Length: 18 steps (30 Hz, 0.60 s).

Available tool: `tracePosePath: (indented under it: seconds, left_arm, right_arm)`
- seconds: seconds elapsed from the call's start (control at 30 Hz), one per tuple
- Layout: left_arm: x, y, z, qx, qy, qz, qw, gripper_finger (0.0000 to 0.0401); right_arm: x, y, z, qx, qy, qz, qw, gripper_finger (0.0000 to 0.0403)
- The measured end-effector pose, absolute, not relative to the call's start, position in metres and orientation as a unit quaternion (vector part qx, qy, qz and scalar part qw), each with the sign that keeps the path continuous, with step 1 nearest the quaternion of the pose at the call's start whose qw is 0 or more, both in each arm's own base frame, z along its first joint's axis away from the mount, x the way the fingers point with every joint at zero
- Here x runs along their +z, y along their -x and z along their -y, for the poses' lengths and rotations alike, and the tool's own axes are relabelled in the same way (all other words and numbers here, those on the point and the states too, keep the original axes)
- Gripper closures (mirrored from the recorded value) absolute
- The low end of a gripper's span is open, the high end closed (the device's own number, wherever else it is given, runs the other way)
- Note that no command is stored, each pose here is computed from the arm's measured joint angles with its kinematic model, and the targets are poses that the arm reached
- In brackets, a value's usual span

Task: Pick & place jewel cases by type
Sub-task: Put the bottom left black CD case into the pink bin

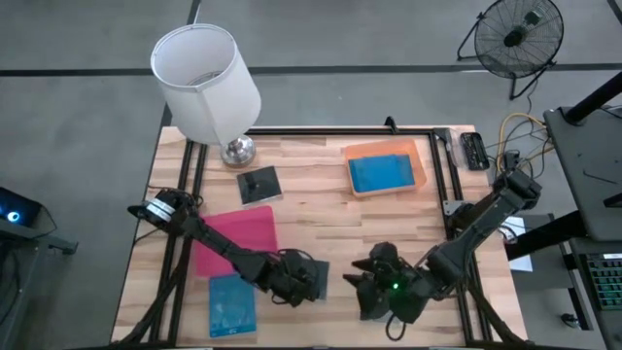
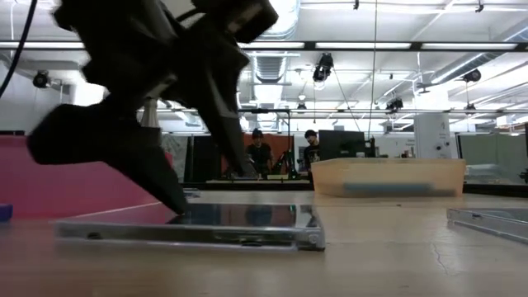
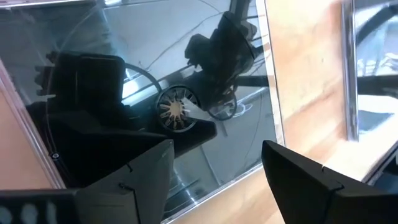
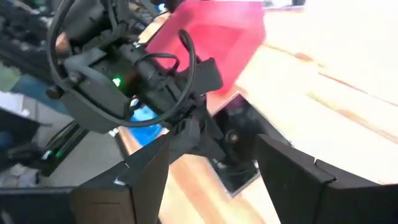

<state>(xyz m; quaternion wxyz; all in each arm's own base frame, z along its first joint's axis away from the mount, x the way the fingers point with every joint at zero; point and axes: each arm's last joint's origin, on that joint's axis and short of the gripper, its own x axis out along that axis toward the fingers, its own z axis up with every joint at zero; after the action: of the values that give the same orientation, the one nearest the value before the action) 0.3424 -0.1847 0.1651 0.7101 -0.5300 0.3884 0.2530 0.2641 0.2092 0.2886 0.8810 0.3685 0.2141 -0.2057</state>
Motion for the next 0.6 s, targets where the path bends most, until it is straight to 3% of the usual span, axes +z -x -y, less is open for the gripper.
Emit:
tracePosePath:
  seconds: [0.4, 0.6]
  left_arm:
    - [0.167, -0.366, 0.141, 0.263, 0.546, -0.373, 0.703, 0.0172]
    - [0.167, -0.373, 0.123, 0.264, 0.553, -0.368, 0.7, 0.0172]
  right_arm:
    - [0.239, -0.244, -0.188, -0.302, -0.41, -0.231, 0.829, 0.0172]
    - [0.21, -0.242, -0.185, -0.287, -0.476, -0.201, 0.806, 0.0172]
